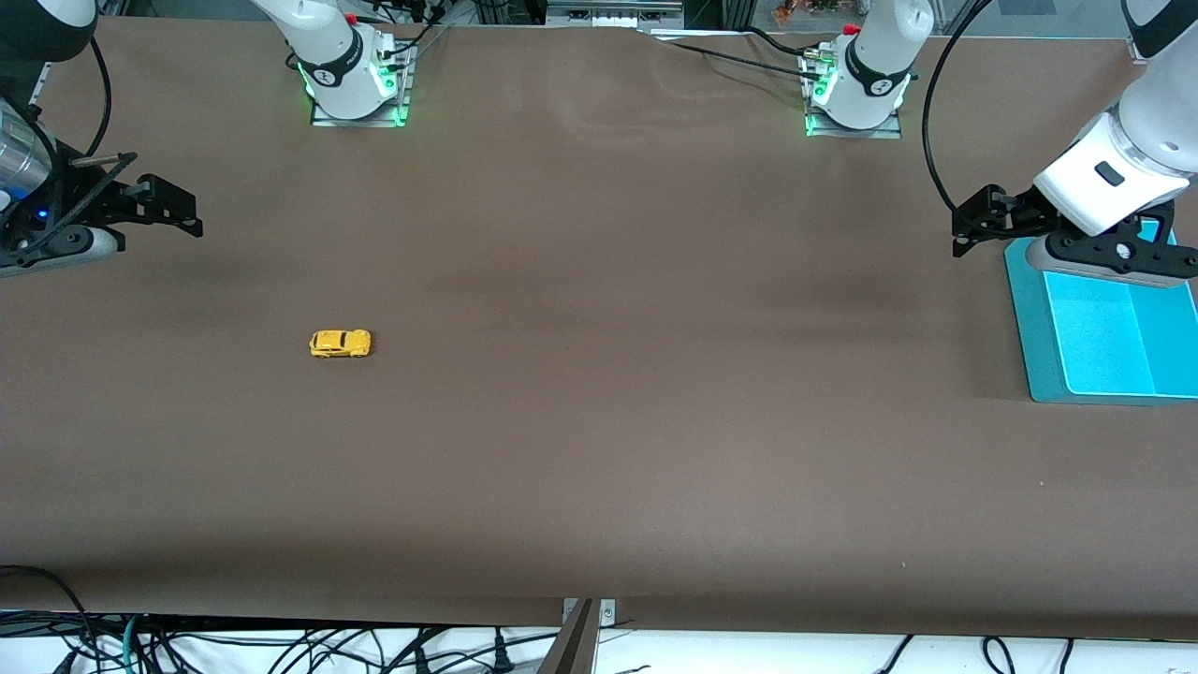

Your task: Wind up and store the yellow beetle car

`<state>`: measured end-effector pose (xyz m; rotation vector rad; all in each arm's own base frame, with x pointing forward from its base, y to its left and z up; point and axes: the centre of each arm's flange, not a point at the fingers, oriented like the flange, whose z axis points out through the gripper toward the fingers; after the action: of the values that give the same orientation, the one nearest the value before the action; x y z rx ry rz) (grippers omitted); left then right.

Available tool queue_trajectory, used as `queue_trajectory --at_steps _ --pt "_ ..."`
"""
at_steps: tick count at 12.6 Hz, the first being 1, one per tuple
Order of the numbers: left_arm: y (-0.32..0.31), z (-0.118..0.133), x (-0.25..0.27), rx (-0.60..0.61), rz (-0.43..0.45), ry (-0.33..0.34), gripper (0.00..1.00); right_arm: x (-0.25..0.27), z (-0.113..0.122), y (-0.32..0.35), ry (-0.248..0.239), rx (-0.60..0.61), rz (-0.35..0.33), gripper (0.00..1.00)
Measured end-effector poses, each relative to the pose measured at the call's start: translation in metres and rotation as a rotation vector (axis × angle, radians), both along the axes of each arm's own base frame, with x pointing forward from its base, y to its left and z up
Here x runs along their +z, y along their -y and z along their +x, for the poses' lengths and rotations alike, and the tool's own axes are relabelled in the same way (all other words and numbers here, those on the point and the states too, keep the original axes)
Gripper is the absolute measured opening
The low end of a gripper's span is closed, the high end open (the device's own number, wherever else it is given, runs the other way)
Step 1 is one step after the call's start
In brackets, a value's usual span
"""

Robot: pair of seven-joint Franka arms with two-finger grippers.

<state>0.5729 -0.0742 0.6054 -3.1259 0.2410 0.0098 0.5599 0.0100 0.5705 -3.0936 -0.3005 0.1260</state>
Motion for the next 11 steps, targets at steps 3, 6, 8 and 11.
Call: queue_trajectory --at_steps 3,6,8,11 --pt "0.0000 0.0000 0.0000 0.000 0.000 0.000 1.00 -0.0001 0.0000 0.0000 0.000 0.000 0.000 1.00" --pt "0.0000 0.0000 0.0000 0.000 0.000 0.000 1.00 -0.0006 -0.0002 0.0000 -0.002 0.000 0.000 1.00" --pt "0.0000 0.0000 0.0000 0.000 0.000 0.000 1.00 -0.0008 -0.0003 0.0000 -0.003 0.000 0.000 1.00" --pt "0.0000 0.0000 0.0000 0.000 0.000 0.000 1.00 -0.0076 -0.0013 0.0000 -0.018 0.000 0.000 1.00"
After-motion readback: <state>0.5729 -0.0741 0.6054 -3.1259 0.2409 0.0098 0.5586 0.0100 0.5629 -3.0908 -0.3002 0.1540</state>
